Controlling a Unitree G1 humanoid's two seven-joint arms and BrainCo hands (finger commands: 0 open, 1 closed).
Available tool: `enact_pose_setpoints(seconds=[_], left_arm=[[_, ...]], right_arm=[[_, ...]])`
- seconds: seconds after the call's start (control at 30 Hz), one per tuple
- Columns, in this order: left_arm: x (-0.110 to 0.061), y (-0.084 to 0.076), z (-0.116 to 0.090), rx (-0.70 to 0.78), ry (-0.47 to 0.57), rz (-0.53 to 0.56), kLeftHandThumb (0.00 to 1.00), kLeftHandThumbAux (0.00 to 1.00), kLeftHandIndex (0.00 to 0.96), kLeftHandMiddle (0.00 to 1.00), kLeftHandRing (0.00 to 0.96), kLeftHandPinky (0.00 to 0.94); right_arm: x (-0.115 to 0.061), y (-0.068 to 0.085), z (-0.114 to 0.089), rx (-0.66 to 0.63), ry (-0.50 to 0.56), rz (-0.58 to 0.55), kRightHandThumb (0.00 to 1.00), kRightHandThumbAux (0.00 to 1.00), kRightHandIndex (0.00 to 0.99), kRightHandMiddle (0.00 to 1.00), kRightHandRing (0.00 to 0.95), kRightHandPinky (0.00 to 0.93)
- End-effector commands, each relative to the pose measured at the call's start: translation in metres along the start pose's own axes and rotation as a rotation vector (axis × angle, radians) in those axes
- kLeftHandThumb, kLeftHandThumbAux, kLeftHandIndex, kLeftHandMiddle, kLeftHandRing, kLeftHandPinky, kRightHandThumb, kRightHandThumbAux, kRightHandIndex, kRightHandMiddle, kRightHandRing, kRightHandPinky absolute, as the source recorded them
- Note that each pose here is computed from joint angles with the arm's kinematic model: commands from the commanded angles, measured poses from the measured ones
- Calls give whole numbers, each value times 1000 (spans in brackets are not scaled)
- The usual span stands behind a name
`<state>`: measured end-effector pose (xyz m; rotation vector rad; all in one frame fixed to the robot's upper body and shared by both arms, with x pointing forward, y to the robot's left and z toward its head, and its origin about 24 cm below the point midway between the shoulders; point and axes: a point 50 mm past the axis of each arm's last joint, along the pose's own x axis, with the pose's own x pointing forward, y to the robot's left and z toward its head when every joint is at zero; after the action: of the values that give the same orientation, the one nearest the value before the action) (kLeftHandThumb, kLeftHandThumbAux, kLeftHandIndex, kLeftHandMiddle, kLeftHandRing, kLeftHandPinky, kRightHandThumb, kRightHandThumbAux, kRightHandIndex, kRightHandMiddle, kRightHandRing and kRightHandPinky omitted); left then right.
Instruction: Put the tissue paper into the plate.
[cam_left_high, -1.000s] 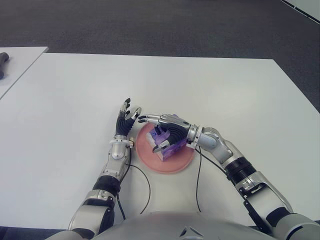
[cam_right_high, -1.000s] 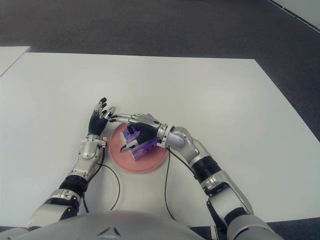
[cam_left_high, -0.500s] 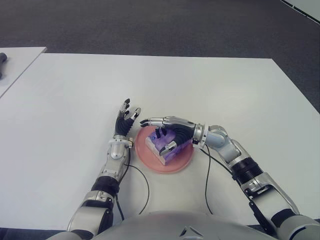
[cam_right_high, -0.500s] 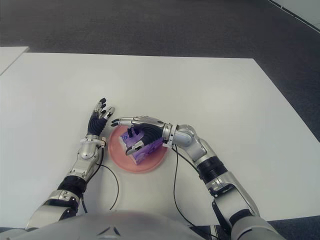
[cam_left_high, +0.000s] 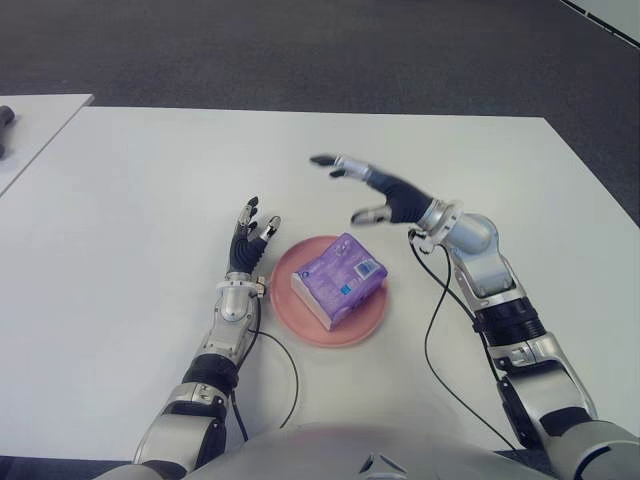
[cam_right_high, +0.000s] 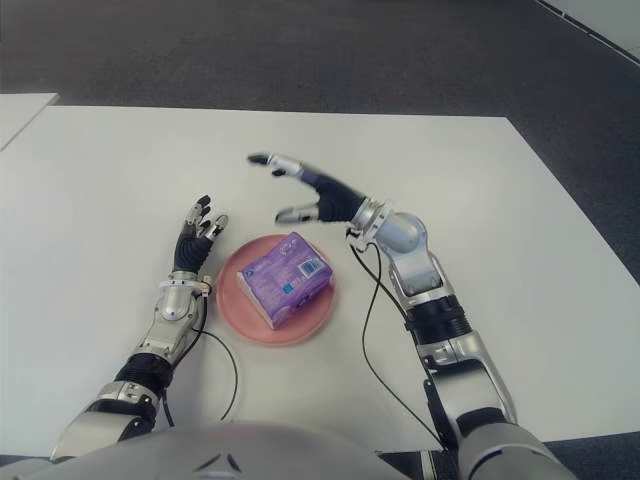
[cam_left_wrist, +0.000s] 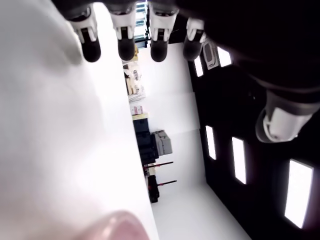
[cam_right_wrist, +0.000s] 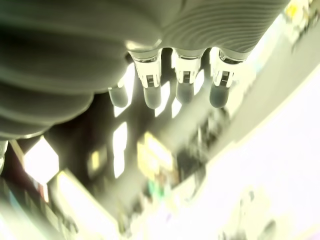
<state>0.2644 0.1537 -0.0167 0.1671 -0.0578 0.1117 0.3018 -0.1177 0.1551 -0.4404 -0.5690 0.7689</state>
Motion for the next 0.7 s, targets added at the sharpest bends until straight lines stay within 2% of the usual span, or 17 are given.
enact_pose_setpoints(seconds=[0.03,0.07,0.1,0.17,0.27,0.33,0.43,0.5,0.57,0.7], left_arm=[[-5,0,-8,5,31,8,0,413,0,0,0,0],[-5,0,-8,4,31,8,0,413,0,0,0,0],[-5,0,-8,3,27,9,0,413,0,0,0,0],[-5,0,-8,1,22,10,0,415,0,0,0,0],[-5,-1,-7,0,17,10,0,420,0,0,0,0],[-5,-1,-7,-1,14,11,0,423,0,0,0,0],[-6,-1,-6,-4,10,11,0,430,0,0,0,0],[-6,-1,-6,-5,8,11,0,432,0,0,0,0],[-6,-2,-6,-6,6,12,0,438,0,0,0,0],[-7,-2,-6,-6,5,15,0,447,0,0,0,0]], right_arm=[[-4,-8,-14,162,-42,-241,122,320,0,0,0,0],[-5,-9,-16,184,-48,-262,120,326,0,0,0,0],[-4,-14,-22,306,-88,-345,119,328,0,0,0,0],[-3,-16,-25,495,-170,-464,226,402,257,4,0,0],[-5,-17,-27,539,-195,-538,266,435,380,14,0,0],[-7,-17,-25,519,-199,-578,260,445,406,19,0,0],[-12,-19,-25,474,-181,-634,213,452,405,23,0,0],[-14,-19,-27,463,-168,-655,179,450,370,20,0,0],[-23,-13,-38,490,-132,-711,137,448,263,9,0,0],[-31,-7,-53,525,-78,-785,98,459,187,2,0,0]])
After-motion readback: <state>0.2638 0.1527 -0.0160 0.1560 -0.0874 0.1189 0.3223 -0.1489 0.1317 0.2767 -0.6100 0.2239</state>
